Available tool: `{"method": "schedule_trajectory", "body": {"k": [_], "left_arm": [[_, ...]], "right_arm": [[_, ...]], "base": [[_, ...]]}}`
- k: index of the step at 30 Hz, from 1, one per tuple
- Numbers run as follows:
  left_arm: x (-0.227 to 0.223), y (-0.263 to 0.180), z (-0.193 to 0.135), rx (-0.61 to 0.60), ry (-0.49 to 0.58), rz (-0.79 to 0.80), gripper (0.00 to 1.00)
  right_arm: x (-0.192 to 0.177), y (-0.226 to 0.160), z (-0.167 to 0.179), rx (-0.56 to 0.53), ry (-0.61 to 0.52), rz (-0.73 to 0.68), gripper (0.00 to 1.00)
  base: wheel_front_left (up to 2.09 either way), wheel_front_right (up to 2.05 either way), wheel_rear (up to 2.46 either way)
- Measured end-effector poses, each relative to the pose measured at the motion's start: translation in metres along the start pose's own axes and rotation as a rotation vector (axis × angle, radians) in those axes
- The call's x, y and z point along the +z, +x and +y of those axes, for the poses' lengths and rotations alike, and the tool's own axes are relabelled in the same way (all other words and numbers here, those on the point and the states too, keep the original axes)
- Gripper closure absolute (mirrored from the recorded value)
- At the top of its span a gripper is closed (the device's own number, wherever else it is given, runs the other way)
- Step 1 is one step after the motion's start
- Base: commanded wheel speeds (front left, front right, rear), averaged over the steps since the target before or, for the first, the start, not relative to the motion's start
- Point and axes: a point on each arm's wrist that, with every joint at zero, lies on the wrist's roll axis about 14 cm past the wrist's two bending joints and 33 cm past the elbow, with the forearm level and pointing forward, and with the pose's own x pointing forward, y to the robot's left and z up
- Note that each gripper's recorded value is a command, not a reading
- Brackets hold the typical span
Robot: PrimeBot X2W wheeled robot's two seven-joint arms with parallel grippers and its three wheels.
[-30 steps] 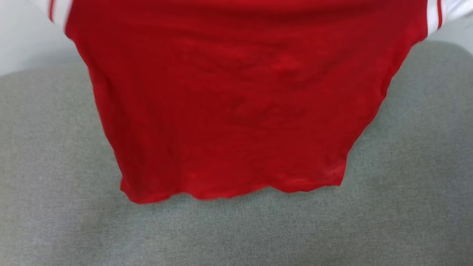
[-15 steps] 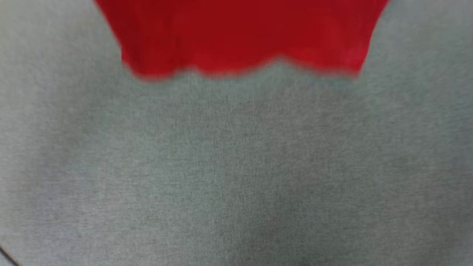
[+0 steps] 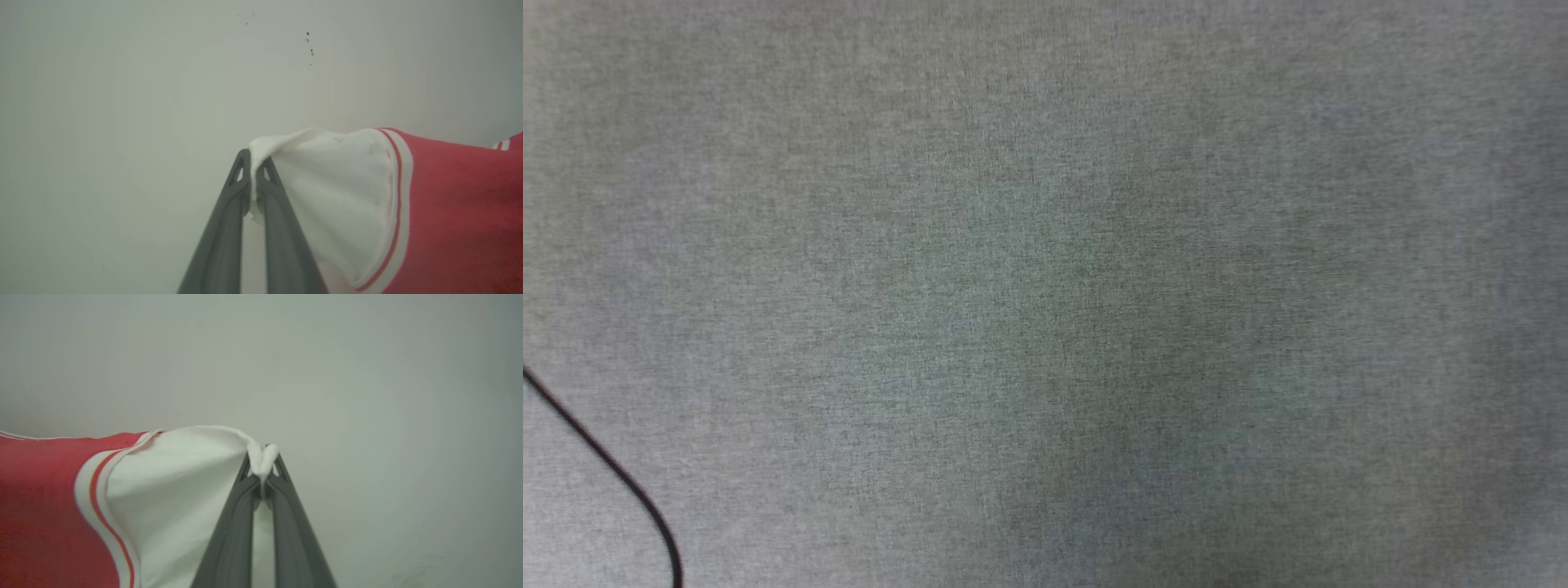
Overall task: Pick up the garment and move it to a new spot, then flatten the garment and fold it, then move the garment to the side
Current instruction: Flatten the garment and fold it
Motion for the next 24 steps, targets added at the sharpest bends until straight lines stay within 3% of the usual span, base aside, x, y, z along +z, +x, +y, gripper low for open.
{"method": "schedule_trajectory", "body": {"k": [9, 16, 24], "left_arm": [[-0.074, -0.031, -0.021, -0.022, -0.057, 0.123, 1.0], [-0.115, -0.101, -0.052, -0.063, -0.119, 0.291, 1.0], [-0.115, -0.195, -0.092, -0.099, -0.194, 0.435, 1.0]], "right_arm": [[-0.067, -0.015, 0.029, 0.056, 0.028, 0.1, 1.0], [-0.113, -0.071, 0.048, 0.115, 0.077, 0.253, 1.0], [-0.132, -0.156, 0.05, 0.174, 0.121, 0.423, 1.0]], "base": [[0.0, 0.0, 0.0], [0.0, 0.0, 0.0], [0.0, 0.0, 0.0]]}}
